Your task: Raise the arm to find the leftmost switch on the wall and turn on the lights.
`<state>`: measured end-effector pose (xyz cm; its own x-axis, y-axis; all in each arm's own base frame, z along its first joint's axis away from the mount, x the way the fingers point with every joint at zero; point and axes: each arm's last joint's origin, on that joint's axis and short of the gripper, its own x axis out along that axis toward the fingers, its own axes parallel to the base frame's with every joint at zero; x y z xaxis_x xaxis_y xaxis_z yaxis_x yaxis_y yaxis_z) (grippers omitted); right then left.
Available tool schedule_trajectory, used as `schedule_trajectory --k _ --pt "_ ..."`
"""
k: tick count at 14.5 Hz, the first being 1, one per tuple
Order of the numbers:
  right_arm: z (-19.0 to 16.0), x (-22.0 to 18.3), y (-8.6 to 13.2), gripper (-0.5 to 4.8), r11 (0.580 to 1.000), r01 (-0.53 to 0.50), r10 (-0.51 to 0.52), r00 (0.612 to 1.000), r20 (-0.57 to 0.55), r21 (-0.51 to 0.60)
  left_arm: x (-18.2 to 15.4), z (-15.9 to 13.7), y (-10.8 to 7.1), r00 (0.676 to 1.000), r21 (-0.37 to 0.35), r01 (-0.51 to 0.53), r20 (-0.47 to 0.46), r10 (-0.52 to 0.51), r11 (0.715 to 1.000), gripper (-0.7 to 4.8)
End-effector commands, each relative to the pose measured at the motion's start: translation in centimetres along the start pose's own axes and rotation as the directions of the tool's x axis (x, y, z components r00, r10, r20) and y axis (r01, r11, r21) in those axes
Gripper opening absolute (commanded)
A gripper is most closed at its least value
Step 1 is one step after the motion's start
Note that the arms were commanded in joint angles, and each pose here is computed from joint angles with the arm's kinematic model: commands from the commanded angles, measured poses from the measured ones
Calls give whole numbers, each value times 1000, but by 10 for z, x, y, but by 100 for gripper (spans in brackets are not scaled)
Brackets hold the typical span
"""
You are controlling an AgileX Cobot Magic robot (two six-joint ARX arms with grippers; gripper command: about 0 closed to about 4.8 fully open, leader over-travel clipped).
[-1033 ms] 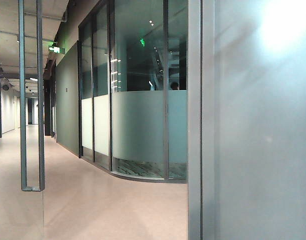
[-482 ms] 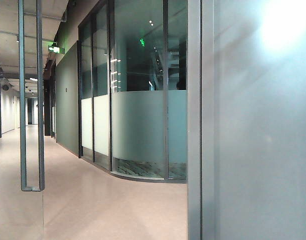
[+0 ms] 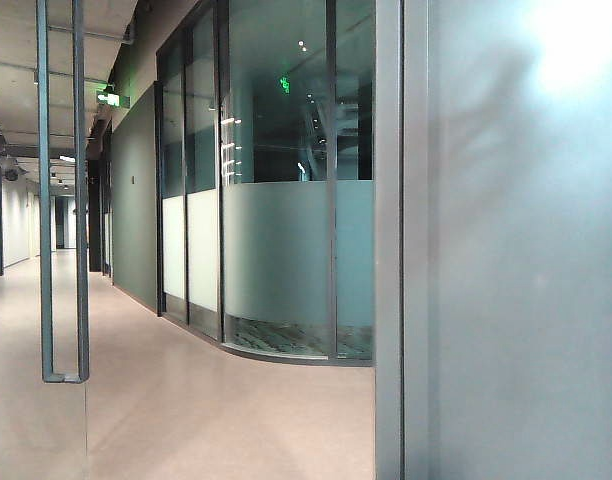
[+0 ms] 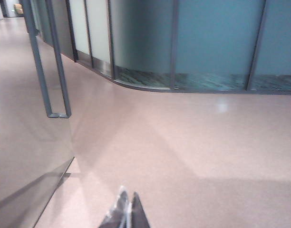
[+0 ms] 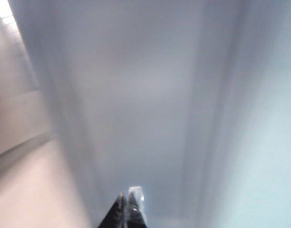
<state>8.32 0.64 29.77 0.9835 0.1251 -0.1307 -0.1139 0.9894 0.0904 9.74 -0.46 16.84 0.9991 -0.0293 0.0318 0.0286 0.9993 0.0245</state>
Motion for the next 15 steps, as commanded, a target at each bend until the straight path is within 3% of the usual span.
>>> schedule_trajectory --k 1,3,5,15 --pt "-20 8 -16 -1 987 162 -163 986 45 11 0 2 0 1000 -3 3 13 -3 1000 -5" --pt "-60 23 -26 -1 976 217 -217 972 86 12 0 2 0 1000 -3 4 13 -3 1000 -5" --pt "-81 28 -26 -1 984 176 -178 979 102 34 0 2 0 1000 -3 3 13 -3 1000 -5" --pt "-124 28 -27 -1 989 142 -149 975 164 51 0 2 0 1000 -3 4 12 -4 1000 -5"
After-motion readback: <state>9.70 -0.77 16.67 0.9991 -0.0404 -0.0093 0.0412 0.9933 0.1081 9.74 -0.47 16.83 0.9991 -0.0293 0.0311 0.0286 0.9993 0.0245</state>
